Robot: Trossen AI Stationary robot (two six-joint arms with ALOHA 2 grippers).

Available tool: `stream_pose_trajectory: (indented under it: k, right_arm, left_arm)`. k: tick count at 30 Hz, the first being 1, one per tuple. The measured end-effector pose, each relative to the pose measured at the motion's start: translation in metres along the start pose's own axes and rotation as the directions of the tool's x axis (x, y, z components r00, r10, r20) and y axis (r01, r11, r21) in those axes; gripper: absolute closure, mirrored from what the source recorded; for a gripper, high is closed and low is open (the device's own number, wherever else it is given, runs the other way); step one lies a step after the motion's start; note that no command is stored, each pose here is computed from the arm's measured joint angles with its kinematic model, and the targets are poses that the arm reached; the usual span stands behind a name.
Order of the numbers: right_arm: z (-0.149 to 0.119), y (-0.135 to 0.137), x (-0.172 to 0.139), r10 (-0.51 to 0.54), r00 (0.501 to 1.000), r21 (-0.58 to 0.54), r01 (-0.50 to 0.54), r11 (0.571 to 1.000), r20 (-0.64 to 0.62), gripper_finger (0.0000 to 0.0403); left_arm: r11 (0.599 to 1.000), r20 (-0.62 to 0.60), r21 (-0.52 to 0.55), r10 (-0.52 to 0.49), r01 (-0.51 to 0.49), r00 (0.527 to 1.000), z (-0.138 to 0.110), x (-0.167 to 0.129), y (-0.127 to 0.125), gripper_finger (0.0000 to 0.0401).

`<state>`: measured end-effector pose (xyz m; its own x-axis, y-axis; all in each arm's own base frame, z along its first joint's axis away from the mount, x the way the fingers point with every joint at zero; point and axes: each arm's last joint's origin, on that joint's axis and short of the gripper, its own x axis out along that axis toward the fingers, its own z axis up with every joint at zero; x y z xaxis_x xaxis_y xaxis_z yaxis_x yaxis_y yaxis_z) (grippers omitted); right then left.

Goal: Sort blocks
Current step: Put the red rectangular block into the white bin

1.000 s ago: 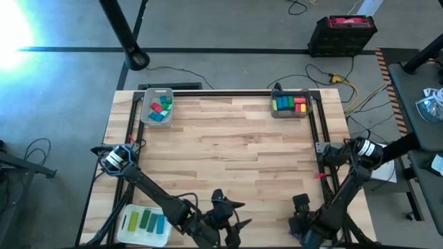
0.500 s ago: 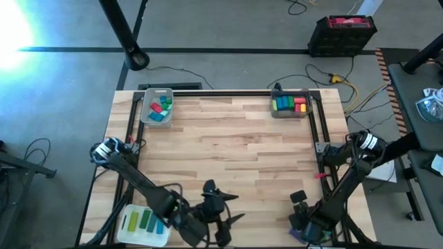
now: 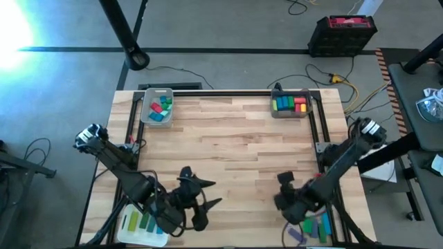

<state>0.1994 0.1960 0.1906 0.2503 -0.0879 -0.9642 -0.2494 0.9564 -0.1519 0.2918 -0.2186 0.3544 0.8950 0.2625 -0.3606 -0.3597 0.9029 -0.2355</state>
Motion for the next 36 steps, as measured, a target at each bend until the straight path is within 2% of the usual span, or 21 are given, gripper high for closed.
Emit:
stream_pose_trajectory:
  k: [3, 6, 9, 13, 16, 21, 27, 32, 36]
  right_arm:
    - [0.026, -0.026, -0.018, 0.031, 0.993, 0.131, -0.046, 0.99, 0.114, 0.0308]
    - [0.057, -0.053, -0.041, 0.05, 0.943, 0.275, -0.146, 0.95, 0.328, 0.0308]
    - [0.084, -0.07, -0.064, 0.071, 0.835, 0.322, -0.288, 0.902, 0.546, 0.0308]
    - [0.11, -0.086, -0.102, 0.057, 0.666, 0.3, -0.409, 0.862, 0.744, 0.0308]
    - [0.117, -0.094, -0.126, 0.081, 0.608, 0.268, -0.461, 0.846, 0.79, 0.0308]
    - [0.123, -0.097, -0.15, 0.083, 0.55, 0.235, -0.482, 0.844, 0.831, 0.0308]
    - [0.126, -0.099, -0.161, 0.077, 0.517, 0.212, -0.475, 0.854, 0.852, 0.0308]
    - [0.129, -0.101, -0.166, 0.011, 0.471, 0.222, -0.438, 0.871, 0.882, 0.0308]
    - [0.132, -0.103, -0.172, -0.047, 0.417, 0.236, -0.414, 0.879, 0.908, 0.0308]
  left_arm:
    - [0.997, 0.007, -0.058, -0.047, 0.047, 0.999, -0.013, -0.002, 0.007, 0.0146]
    - [0.99, 0.032, -0.09, -0.11, 0.113, 0.993, -0.026, -0.001, 0.011, 0.0146]
    - [0.98, 0.063, -0.122, -0.149, 0.156, 0.987, -0.044, 0.0, 0.015, 0.0146]
    - [0.96, 0.11, -0.178, -0.2, 0.217, 0.974, -0.059, 0.007, 0.02, 0.0145]
    - [0.95, 0.093, -0.212, -0.213, 0.229, 0.973, -0.057, 0.02, 0.029, 0.0141]
    - [0.956, 0.114, -0.147, -0.239, 0.254, 0.964, -0.039, 0.032, 0.033, 0.0121]
    - [0.956, 0.143, -0.053, -0.278, 0.287, 0.95, -0.019, 0.035, 0.031, 0.0099]
    - [0.957, 0.194, 0.023, -0.289, 0.29, 0.938, -0.005, 0.033, 0.027, 0.0099]
    - [0.968, 0.229, 0.064, -0.25, 0.242, 0.941, 0.002, 0.043, 0.022, 0.0109]
